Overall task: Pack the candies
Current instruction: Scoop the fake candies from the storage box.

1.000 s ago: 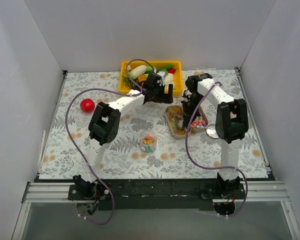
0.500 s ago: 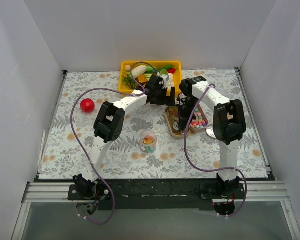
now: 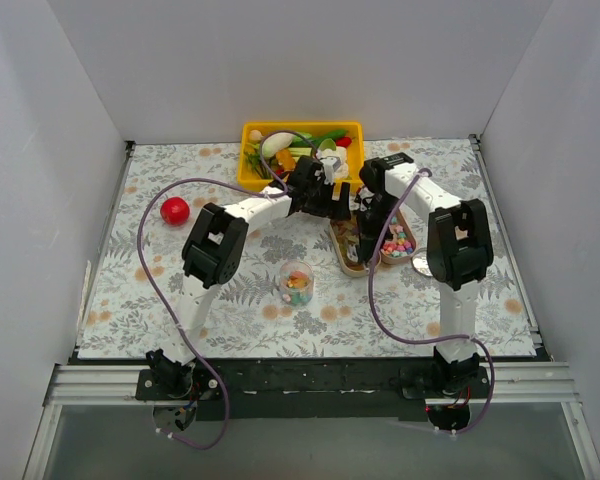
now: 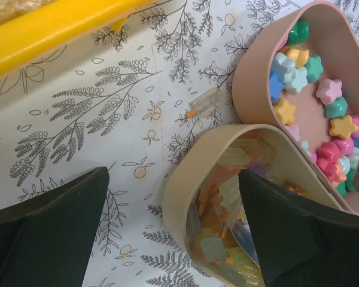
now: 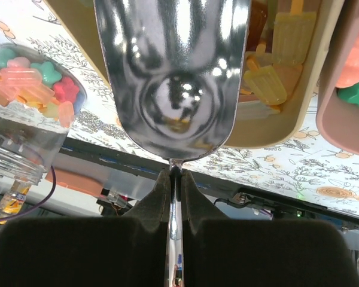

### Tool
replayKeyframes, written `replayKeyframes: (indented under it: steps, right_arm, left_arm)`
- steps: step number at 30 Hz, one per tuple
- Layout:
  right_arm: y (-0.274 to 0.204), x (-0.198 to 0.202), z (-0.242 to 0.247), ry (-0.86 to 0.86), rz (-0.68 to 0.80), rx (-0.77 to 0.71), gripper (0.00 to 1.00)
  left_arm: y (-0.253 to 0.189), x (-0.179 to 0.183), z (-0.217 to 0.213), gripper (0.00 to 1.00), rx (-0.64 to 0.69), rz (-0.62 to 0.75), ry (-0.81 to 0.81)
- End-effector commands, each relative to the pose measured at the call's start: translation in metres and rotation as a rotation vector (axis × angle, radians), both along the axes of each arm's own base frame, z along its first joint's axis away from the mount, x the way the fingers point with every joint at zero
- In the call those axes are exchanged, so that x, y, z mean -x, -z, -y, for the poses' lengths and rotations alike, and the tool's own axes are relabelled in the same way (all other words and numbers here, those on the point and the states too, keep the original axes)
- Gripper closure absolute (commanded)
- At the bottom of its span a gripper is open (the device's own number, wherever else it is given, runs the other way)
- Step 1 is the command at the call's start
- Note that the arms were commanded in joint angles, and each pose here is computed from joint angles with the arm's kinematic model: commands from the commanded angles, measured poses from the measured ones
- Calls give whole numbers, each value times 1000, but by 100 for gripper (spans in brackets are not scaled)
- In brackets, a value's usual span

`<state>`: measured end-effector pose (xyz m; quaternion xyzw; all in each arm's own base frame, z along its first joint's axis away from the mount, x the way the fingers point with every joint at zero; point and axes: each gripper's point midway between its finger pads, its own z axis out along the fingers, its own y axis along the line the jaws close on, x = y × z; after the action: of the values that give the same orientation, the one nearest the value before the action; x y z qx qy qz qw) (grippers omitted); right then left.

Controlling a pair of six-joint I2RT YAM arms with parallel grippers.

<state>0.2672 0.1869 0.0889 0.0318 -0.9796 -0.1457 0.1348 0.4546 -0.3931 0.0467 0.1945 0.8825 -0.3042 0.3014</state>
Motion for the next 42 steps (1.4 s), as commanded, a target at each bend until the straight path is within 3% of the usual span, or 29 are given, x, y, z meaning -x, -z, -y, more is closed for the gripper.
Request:
replayKeyframes:
  steps: [1, 6, 12, 19, 27, 34, 42]
  right_arm:
    - [1, -21, 2, -2, 42, 30, 99]
    - [5, -36, -2, 9, 59, 33, 99]
    - [5, -37, 4, -6, 79, 61, 99]
    - [6, -35, 8, -11, 84, 79, 99]
    - [5, -31, 8, -20, 83, 76, 99]
    - [1, -31, 1, -42, 102, 68, 99]
    - [0, -24, -5, -70, 106, 82, 99]
  left_arm:
    - [2, 24, -6, 10, -22, -63, 38]
    - [-10, 19, -4, 12, 4, -53, 7]
    - [-47, -8, -12, 8, 78, -23, -104]
    - [-58, -17, -20, 26, 141, -51, -160]
    - [-73, -44, -28, 23, 224, -58, -226]
    - [-35, -45, -10, 24, 173, -132, -171]
    - [19, -30, -4, 27, -11, -144, -157]
